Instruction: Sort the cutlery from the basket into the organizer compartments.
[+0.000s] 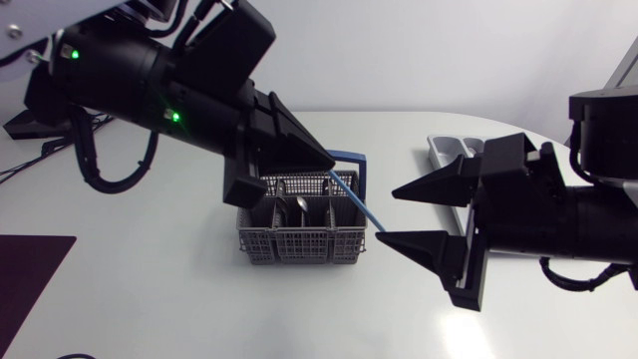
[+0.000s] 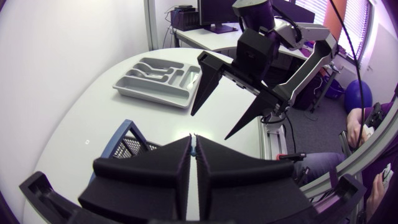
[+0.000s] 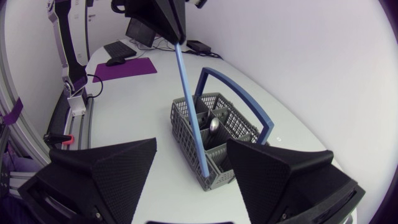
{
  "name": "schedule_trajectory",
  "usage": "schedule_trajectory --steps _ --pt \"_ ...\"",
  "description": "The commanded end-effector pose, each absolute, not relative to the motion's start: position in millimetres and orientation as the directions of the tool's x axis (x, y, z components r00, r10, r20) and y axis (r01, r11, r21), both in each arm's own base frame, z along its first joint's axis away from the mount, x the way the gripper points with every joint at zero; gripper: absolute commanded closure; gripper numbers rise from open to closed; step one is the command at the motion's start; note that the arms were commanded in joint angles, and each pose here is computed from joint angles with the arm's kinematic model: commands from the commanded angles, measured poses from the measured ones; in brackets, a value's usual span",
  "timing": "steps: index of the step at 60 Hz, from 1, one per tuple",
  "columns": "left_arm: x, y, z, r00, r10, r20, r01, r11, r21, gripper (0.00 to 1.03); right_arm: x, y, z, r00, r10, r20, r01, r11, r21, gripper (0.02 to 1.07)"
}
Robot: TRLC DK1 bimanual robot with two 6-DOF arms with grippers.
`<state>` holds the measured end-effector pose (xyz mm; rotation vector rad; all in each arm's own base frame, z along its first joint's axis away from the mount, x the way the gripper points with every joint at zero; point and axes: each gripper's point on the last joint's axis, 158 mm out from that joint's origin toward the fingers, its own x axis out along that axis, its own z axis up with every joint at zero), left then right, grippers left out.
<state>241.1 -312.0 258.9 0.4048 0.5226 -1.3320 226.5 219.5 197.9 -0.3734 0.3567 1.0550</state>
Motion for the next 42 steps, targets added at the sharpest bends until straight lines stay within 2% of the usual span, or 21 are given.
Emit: schedule_trajectory --steps 1,10,15,20,31,42 --pt "242 -316 238 0.099 -0.794 -0.599 0.975 0.198 -0.101 1.00 222 224 185 0.414 0.778 -0.473 -0.901 0.425 -0.089 0.35" --pt "240 -327 224 0.034 -0.798 -0.602 0.974 0.162 -0.160 1.00 220 229 179 0.379 0.795 -0.474 -0.915 0.400 -0.062 0.45" --pt "241 -331 222 0.016 -0.805 -0.593 0.972 0.152 -0.181 1.00 220 231 175 0.370 0.795 -0.480 -0.917 0.395 -0.052 0.45" --pt "242 -334 226 0.005 -0.818 -0.575 0.970 0.143 -0.195 1.00 221 232 172 0.364 0.795 -0.485 -0.918 0.394 -0.043 0.48" --pt "241 -339 223 -0.007 -0.819 -0.574 0.968 0.139 -0.210 1.00 224 233 169 0.359 0.796 -0.487 -0.919 0.392 -0.038 0.64" --pt "240 -341 226 -0.015 -0.825 -0.565 0.966 0.135 -0.222 1.00 224 235 162 0.341 0.797 -0.499 -0.922 0.386 -0.014 0.70"
